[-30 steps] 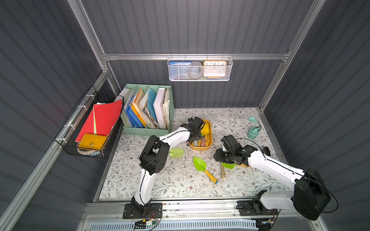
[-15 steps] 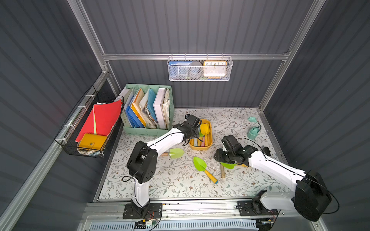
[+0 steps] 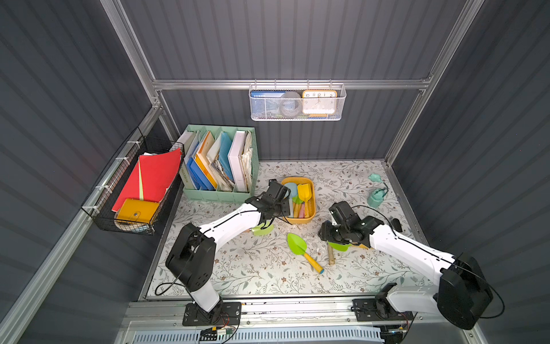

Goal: Put the shovel into the storage box
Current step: Pick up the shovel from the center of the board.

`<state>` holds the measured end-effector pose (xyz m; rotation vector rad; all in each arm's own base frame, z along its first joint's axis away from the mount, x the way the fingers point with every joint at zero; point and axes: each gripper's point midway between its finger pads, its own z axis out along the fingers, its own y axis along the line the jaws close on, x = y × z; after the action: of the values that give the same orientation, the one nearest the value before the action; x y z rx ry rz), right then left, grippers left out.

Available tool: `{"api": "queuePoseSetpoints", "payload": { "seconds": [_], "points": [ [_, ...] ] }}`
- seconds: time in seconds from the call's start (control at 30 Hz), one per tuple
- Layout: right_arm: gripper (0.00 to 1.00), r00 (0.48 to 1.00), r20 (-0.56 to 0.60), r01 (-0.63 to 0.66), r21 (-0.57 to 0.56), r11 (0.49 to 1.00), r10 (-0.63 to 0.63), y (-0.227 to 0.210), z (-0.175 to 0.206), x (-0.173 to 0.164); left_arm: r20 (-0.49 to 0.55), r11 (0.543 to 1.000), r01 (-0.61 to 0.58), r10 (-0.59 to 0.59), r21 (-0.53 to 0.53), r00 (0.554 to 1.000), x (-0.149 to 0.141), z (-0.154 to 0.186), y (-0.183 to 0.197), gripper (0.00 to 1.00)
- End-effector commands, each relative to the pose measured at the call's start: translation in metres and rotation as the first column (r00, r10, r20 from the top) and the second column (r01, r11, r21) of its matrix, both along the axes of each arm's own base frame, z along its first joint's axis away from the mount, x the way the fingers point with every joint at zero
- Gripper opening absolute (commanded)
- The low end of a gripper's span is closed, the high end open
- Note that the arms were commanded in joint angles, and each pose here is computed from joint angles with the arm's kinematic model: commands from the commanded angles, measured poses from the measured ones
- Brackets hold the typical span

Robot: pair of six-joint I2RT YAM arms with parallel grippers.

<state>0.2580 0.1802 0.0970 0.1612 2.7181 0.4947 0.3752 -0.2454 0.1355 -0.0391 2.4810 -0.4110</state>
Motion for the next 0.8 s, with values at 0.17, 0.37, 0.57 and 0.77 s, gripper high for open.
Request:
{"api": "queuePoseSetpoints", "payload": {
  "seconds": [0.17,0.37,0.57,0.77],
  "points": [
    [0.57,1.0,0.002,-0.005,-0.013,1.0,0.006,-0.002,0.007,0.001,0.012,0.997,0.036,-0.036,-0.063,0.999,-0.02,0.002,0.002,0.6],
    [0.57,0.999,-0.012,-0.031,0.012,0.999,0.031,0.004,0.008,-0.002,-0.009,0.998,-0.003,0.003,-0.066,1.0,-0.035,-0.008,0.015,0.63],
    [0.57,0.999,-0.019,-0.042,0.025,0.999,0.042,0.008,0.006,-0.002,-0.068,0.997,-0.071,0.068,-0.033,0.995,-0.052,-0.023,0.037,0.69],
    [0.57,0.998,-0.02,-0.057,0.031,0.998,0.057,0.012,0.006,-0.003,-0.083,0.988,-0.133,0.139,0.072,0.987,-0.05,-0.031,0.066,0.76]
  ]
}}
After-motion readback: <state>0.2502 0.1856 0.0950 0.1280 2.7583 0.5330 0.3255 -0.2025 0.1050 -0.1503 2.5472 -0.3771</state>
